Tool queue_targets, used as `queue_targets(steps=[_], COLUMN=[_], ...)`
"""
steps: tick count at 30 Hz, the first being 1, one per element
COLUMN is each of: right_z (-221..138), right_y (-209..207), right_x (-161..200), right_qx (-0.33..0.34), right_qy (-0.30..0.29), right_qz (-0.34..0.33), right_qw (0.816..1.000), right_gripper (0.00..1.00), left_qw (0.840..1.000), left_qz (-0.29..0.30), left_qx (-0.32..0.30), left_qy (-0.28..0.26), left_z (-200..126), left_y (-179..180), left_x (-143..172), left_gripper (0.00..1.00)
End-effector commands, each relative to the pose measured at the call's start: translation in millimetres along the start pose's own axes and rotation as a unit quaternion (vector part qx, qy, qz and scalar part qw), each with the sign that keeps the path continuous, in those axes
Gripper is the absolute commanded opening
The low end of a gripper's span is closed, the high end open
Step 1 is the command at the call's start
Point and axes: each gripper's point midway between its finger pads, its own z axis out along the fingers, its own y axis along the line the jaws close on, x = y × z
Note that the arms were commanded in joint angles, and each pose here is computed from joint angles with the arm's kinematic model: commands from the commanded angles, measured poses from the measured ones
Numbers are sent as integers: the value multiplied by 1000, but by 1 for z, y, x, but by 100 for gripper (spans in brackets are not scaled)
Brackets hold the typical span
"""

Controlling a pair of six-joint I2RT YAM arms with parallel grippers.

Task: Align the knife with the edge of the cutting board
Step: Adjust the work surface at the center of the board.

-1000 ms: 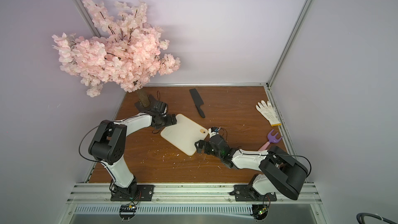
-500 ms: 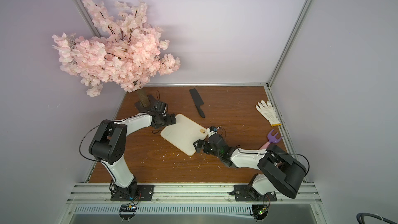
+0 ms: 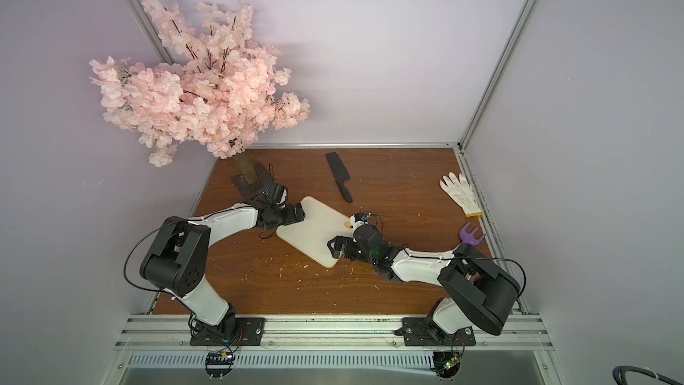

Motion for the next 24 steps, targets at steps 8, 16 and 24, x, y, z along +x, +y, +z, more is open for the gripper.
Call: queue_targets(steps=[8,16,24], right_z=[10,13,15], right_y=[-11,-24,-31], right_x=[-8,-13,-12], right_qx=[-7,-3,1], right_qy=[10,17,32], right_qz=[6,14,6], right_qw=[1000,1000,999], right_gripper=[100,100,100], left_qw=[998,997,998], left_qz=[9,21,14], left_qx=[-14,5,28], left_qy=[60,68,62], left_z=[-2,-2,-9], left_y=[-11,-34,-43], left_x=[64,92,109], left_gripper=[100,100,100])
